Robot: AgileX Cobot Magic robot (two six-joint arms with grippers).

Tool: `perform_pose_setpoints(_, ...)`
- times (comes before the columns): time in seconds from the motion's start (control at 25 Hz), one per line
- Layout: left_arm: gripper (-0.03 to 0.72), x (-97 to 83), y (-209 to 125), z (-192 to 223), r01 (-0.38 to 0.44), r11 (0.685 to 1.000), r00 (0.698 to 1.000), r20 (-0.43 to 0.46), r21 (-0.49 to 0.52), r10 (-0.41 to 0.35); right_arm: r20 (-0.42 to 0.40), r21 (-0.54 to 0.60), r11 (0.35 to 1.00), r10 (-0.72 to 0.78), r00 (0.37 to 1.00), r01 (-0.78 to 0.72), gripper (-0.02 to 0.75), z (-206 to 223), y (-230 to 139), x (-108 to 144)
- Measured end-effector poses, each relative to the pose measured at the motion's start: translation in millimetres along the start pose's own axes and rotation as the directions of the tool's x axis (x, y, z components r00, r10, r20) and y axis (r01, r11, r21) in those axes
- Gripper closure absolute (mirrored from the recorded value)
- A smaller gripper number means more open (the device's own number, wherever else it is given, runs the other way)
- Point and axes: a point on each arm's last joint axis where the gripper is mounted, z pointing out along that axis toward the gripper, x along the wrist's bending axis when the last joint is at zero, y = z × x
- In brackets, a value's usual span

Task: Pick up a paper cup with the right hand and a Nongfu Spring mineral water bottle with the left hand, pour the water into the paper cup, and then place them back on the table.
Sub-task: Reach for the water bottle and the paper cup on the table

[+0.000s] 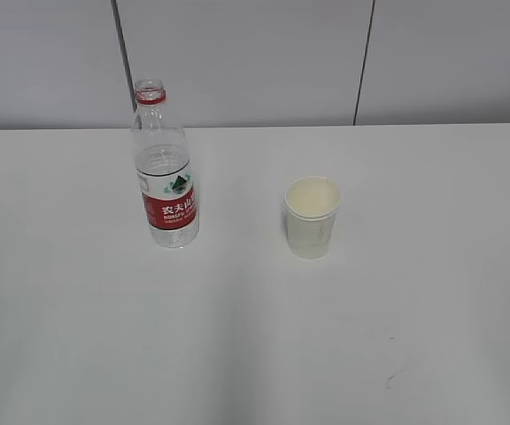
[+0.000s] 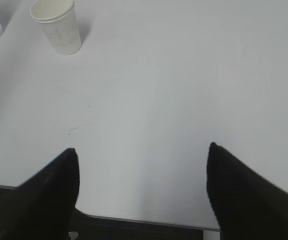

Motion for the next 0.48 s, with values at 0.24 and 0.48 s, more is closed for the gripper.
perform_pose_setpoints(0.24,0.448,0.0,0.0,0.0,0.000,1.000,1.000,0.000,0.000,0.000,0.000,0.000,1.000,0.000,1.000,0.000,0.150,0.0,0.0,0.0)
perform_pose_setpoints(0.48,0.448,0.0,0.0,0.0,0.000,1.000,1.000,0.000,0.000,0.000,0.000,0.000,1.000,0.000,1.000,0.000,0.150,0.0,0.0,0.0)
